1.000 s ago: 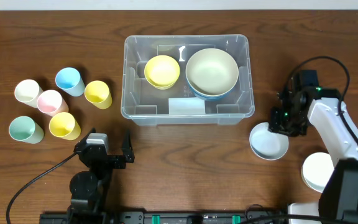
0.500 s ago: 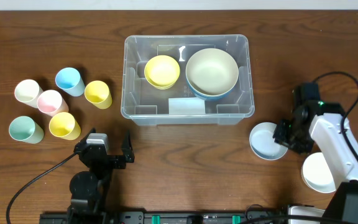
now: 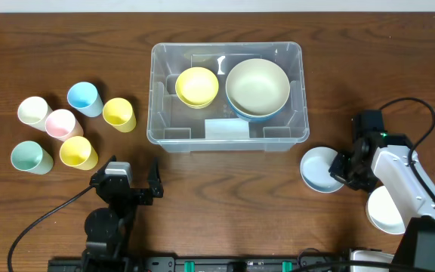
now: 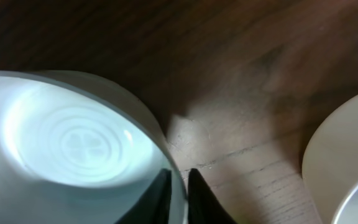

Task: Pack container
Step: 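Carry the white bowl toward the container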

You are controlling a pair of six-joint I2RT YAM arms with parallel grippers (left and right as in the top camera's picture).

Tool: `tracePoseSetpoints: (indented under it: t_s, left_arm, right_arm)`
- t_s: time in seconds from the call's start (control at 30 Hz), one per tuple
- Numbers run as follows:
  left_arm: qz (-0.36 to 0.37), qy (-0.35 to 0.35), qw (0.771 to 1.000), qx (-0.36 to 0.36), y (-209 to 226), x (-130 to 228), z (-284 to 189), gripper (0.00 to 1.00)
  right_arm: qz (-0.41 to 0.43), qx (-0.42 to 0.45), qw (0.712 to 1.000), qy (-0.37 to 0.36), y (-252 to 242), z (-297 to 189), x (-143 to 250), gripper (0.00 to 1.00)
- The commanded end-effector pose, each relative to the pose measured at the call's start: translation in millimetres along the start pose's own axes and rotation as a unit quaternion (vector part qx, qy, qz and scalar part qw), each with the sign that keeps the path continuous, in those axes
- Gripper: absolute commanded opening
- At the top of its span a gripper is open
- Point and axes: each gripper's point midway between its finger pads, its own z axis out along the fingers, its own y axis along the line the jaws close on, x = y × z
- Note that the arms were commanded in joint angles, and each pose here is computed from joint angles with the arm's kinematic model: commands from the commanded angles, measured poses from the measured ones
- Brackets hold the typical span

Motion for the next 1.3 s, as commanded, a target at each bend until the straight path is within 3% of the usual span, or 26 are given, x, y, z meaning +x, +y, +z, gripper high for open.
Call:
tracePoseSetpoints:
  t_s: [0.0,0.17,0.73,1.03,1.27]
  left_arm:
    - [0.001,0.021,1.000,-0.001,1.4,14.4,1.3,0.98]
    - [0.001,0.021,1.000,-0.001,1.4,14.4,1.3,0.98]
    - [0.001,0.021,1.000,-0.001,1.4,14.4,1.3,0.98]
    - [0.001,0.021,1.000,-0.001,1.4,14.4,1.3,0.98]
    - [0.001,0.021,1.000,-0.001,1.4,14.4,1.3,0.98]
  right_arm:
    - [0.012,0.009,1.000,-0.010,-4.7,1.0,-2.8,0.07]
    - [0.013,0.002,1.000,-0.022,-1.2,0.8,-8.9,0.01]
    - [0.060,-0.034,0.990,-0.124,4.7,-45.2,-80.6,0.01]
    - [0.054,-0.062,0.979,-0.185,14.3,-101.2,-118.6,0.01]
    - [0.049,-0.112,0.958,-0.258,24.4,-179.1,-138.8,0.01]
